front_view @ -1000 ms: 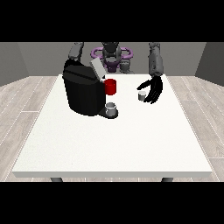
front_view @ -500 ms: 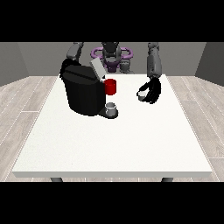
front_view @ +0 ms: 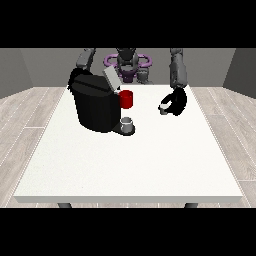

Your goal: Insert the coffee pod into the coffee machine and close the lid

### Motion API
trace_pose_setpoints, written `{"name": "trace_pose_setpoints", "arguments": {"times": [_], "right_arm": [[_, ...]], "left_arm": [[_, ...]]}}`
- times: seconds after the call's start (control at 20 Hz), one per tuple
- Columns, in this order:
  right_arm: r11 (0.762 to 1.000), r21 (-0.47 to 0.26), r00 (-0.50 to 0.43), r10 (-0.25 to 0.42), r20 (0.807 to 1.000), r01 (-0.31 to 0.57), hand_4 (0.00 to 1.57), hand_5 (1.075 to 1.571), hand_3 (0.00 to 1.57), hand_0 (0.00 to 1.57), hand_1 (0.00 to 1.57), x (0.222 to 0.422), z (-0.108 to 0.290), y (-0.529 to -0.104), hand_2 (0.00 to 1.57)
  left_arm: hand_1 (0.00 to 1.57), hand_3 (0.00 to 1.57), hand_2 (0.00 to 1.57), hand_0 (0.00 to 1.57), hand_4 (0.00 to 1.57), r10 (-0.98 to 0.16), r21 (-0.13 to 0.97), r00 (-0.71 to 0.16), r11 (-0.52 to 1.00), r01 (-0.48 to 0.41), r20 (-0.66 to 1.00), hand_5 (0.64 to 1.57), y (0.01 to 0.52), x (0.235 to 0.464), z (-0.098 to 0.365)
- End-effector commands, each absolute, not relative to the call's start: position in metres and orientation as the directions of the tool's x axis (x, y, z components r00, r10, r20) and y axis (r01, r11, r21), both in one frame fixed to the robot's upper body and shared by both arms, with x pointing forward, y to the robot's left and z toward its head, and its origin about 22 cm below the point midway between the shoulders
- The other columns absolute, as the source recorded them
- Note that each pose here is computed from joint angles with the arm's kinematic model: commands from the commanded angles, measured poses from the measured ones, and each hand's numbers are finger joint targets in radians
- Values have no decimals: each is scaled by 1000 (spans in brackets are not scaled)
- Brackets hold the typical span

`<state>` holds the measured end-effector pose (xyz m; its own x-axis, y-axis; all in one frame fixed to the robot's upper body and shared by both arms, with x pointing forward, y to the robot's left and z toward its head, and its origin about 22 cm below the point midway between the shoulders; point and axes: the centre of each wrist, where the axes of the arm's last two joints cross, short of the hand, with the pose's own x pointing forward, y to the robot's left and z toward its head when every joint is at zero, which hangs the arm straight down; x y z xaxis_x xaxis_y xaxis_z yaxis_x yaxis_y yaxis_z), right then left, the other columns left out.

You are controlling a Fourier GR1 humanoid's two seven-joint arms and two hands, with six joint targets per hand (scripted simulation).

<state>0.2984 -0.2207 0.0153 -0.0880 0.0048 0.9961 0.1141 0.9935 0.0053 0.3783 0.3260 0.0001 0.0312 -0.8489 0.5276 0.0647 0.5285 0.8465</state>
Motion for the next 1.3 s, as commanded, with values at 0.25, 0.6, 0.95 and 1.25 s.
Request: {"name": "trace_pose_setpoints", "arguments": {"times": [0.25, 0.6, 0.95, 1.25], "right_arm": [[995, -2, -10, 3, 1000, 99, 468, 1571, 0, 0, 0, 301, 1, -224, 0], [994, -3, 1, 3, 1000, 109, 497, 1571, 0, 0, 0, 300, -19, -235, 0], [997, 19, -83, -13, 996, 73, 500, 1571, 0, 0, 0, 308, 8, -214, 0], [999, -10, -75, 14, 997, 49, 492, 1571, 0, 0, 0, 305, 7, -222, 0]], "left_arm": [[1388, 1353, 1408, 1388, 583, -812, 821, -123, 558, 122, 570, 1571, 300, 411, 52], [1235, 1291, 1323, 1235, 571, -800, 833, -234, 539, 126, 553, 1571, 262, 430, 94], [1255, 1288, 1332, 1255, 556, -814, 841, -221, 535, 77, 537, 1571, 278, 435, 113], [1072, 1232, 1218, 1072, 520, -816, 836, -237, 548, -25, 527, 1571, 291, 449, 189]]}}
